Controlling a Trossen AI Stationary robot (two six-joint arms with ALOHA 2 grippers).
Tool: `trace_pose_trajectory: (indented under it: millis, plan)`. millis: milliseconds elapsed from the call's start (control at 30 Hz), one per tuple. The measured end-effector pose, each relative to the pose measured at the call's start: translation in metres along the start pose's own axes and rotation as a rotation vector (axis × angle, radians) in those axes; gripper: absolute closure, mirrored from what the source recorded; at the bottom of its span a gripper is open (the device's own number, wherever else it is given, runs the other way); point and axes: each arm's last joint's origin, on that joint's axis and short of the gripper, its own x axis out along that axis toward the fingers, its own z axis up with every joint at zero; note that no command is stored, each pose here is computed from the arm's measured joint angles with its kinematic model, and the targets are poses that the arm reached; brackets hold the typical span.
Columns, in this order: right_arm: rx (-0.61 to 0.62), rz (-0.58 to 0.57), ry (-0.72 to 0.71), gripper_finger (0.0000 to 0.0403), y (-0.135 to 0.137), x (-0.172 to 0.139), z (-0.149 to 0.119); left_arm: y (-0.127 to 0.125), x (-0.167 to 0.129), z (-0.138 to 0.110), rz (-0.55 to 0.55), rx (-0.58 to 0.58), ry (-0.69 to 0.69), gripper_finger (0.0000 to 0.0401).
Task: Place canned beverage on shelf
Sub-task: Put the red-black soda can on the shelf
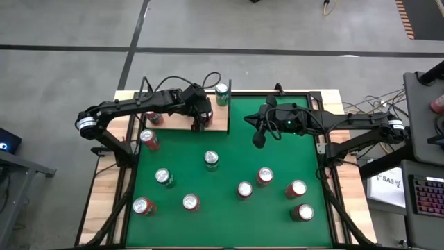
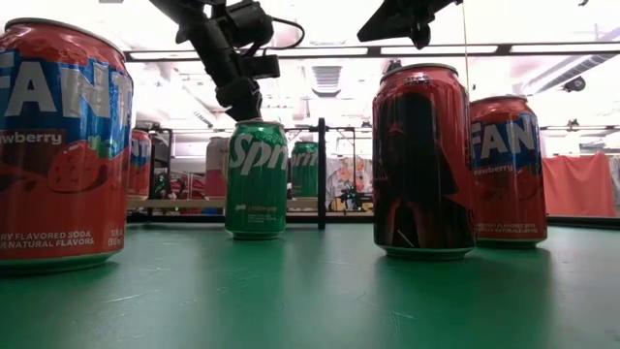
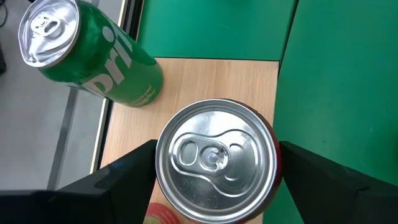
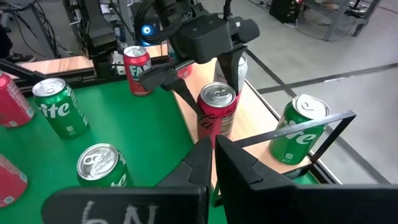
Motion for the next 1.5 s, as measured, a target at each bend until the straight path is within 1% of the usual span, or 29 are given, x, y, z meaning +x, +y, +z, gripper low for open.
trace_pose_trajectory:
  millis: [233, 433, 533, 700, 867, 1033, 1200, 1500]
  plan:
    - [0.018, -0.001, 0.000, 0.0390, 0.000, 0.000, 0.000, 0.008, 0.001, -0.003, 0.019, -0.002, 0.000, 0.0103]
    - [0.028, -0.001, -0.002, 0.0390, 0.000, 0.000, 0.000, 0.018, 0.002, -0.007, 0.038, -0.052, 0.002, 0.0103]
    - [0.027, -0.001, -0.002, 0.0390, 0.000, 0.000, 0.000, 0.021, 0.002, -0.005, 0.051, -0.071, -0.022, 0.0103]
    - [0.025, -0.001, -0.001, 0.0390, 0.000, 0.000, 0.000, 0.023, 0.004, -0.002, 0.070, -0.082, -0.059, 0.0103]
    - [0.025, -0.001, 0.000, 0.0390, 0.000, 0.000, 0.000, 0.024, 0.014, -0.003, 0.063, -0.093, -0.040, 0.0103]
    - [0.024, -0.001, 0.002, 0.0390, 0.000, 0.000, 0.000, 0.025, 0.022, -0.002, 0.062, -0.138, -0.037, 0.0103]
    - [0.024, -0.001, 0.003, 0.0390, 0.000, 0.000, 0.000, 0.025, 0.023, -0.002, 0.061, -0.162, -0.035, 0.0103]
    - [0.030, -0.003, 0.012, 0.0390, 0.000, 0.000, -0.001, 0.025, 0.022, -0.003, 0.063, -0.159, -0.035, 0.0069]
